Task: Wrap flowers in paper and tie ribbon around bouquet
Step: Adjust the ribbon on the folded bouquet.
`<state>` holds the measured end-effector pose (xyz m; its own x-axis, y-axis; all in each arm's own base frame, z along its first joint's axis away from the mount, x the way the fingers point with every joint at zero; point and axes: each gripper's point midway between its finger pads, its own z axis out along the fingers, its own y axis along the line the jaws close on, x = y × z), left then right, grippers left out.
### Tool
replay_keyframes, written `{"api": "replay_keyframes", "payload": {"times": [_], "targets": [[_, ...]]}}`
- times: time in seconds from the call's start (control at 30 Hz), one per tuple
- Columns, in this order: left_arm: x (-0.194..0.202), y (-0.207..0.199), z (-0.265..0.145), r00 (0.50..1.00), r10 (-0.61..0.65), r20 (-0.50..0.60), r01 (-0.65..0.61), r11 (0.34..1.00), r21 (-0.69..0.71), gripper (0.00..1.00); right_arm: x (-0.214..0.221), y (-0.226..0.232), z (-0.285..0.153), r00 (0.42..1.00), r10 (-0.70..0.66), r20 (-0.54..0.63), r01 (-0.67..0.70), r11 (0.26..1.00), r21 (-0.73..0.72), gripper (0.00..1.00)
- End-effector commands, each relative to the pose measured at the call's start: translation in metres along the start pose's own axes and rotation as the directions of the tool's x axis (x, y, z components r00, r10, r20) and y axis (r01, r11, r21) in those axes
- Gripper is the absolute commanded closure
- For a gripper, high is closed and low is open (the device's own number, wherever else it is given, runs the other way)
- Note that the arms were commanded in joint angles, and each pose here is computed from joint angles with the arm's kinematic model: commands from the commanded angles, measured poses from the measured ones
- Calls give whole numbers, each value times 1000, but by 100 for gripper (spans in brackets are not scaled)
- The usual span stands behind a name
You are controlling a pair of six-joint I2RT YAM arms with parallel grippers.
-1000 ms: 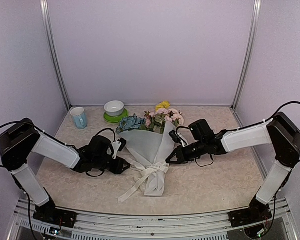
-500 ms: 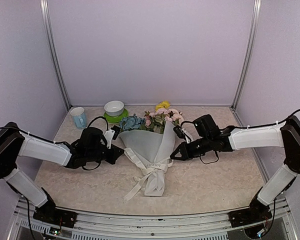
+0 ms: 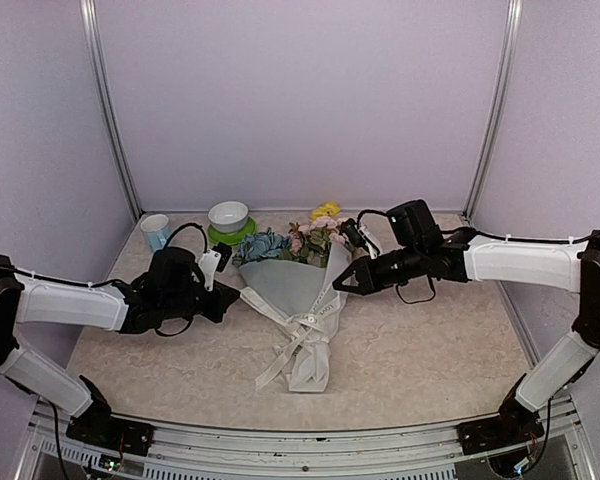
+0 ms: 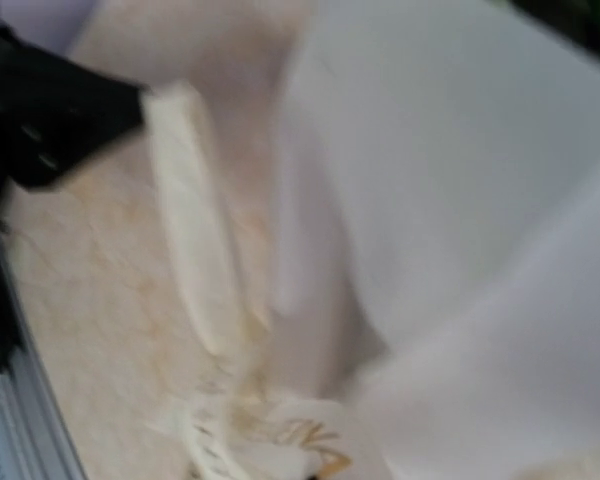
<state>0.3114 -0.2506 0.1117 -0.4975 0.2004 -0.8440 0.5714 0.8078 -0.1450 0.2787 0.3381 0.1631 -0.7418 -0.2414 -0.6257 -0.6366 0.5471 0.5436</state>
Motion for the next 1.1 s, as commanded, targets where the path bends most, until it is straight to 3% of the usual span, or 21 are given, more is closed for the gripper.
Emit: {"api": "replay_keyframes", "payload": {"times": [0.0, 0.27, 0.43, 0.53, 0.63, 0.73, 0.83, 0.97, 1.07], "targets": [[-17, 4, -3, 999, 36, 25, -35, 999, -23, 100, -14, 20, 8, 998, -58, -3, 58, 996, -69, 100], [-22, 11, 2, 998, 45, 37, -43, 998, -41, 100, -15, 17, 18, 998, -56, -17, 55, 996, -71, 100], [-3, 15, 18, 999, 36, -30, -37, 999, -34, 99, -10, 15, 25, 999, -39, -29, 36, 996, -84, 100], [2, 19, 17, 999, 18, -51, -21, 998, -56, 62, -8, 16, 29, 999, -36, -37, 33, 995, -92, 100], [-5, 5, -1, 998, 57, -13, -58, 998, -14, 58, -7, 16, 30, 998, -38, -40, 35, 995, -89, 100], [4, -75, -28, 964, 264, 41, -267, 941, 210, 45, -6, 13, 31, 998, -36, -43, 33, 996, -79, 100], [33, -127, -42, 944, 330, 26, -318, 882, 349, 38, -5, 9, 33, 998, -34, -49, 31, 998, -62, 100], [53, -114, -24, 957, 282, -65, -255, 929, 266, 41, -17, 12, 27, 999, -53, -10, 53, 997, -50, 100], [41, -102, -9, 968, 242, -65, -226, 955, 190, 38, -31, 12, 21, 996, -90, 16, 90, 996, -7, 100]]}}
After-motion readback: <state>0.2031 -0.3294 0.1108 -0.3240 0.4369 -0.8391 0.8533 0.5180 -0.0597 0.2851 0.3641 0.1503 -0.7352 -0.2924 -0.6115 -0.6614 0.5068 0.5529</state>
